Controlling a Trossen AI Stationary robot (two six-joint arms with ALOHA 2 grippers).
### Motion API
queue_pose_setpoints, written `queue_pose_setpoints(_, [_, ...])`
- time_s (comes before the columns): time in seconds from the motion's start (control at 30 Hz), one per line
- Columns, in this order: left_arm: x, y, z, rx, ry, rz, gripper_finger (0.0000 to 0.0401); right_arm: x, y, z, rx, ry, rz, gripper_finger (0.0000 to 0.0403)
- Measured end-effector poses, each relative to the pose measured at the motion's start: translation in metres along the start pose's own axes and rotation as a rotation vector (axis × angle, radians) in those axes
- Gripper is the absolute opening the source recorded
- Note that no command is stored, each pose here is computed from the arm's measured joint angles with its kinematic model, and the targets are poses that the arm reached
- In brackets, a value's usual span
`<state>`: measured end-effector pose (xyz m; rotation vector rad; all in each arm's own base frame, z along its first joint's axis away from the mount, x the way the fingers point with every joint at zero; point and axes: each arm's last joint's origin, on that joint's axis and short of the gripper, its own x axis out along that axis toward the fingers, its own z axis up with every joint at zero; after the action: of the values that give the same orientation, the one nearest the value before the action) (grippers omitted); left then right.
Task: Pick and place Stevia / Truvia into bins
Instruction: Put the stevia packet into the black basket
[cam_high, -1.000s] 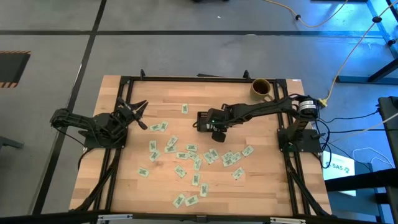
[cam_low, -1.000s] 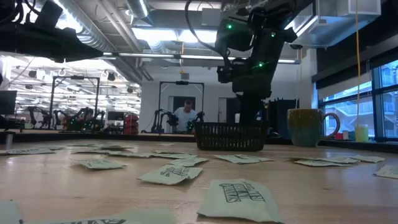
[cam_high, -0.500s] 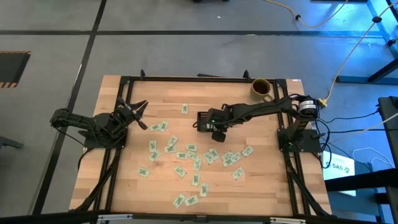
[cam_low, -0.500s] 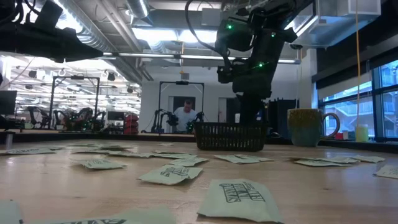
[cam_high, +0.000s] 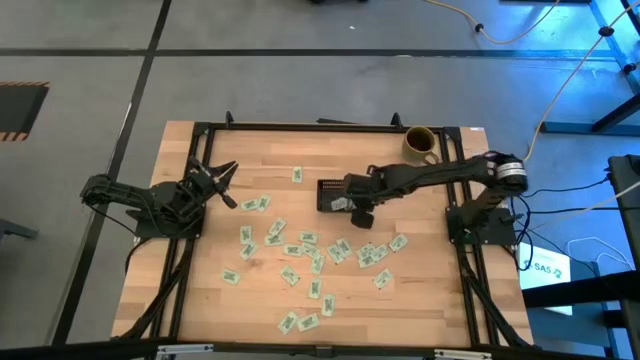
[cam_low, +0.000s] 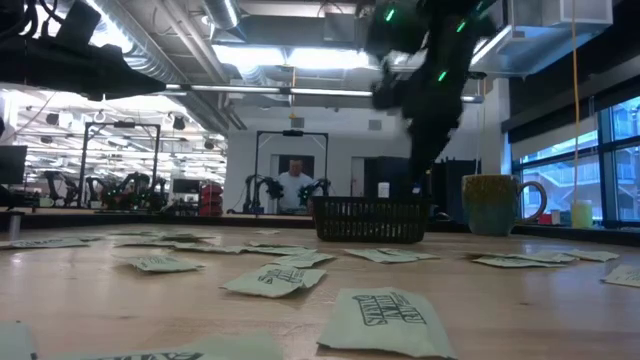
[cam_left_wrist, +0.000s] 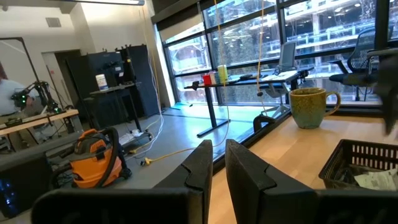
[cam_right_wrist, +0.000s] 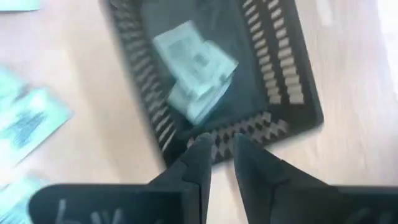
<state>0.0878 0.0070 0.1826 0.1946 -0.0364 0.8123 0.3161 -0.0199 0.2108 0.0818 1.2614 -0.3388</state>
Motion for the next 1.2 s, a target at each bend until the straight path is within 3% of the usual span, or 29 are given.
queue_pose_setpoints(0.13, [0.0, 0.0, 0.0, 0.0, 0.0, 0.0, 0.0037, -0.031, 0.014, -0.021, 0.006, 0.014, 0.023, 0.0072])
queue_pose_setpoints(0.27, [0.0, 0.0, 0.0, 0.0, 0.0, 0.0, 0.004, -0.041, 0.026, -0.047, 0.118, 0.031, 0.036, 0.0072])
queue_pose_setpoints(0.4, [0.0, 0.0, 0.0, 0.0, 0.0, 0.001, 0.0043, -0.032, 0.036, -0.075, 0.213, 0.116, 0.036, 0.0072])
queue_pose_setpoints(0.6, [0.0, 0.0, 0.0, 0.0, 0.0, 0.0, 0.0039, -0.016, 0.05, -0.103, 0.224, 0.195, 0.032, 0.0072])
queue_pose_setpoints(1.2, [0.0, 0.0, 0.0, 0.0, 0.0, 0.0, 0.0039, 0.011, 0.059, -0.134, 0.299, 0.223, 0.078, 0.004])
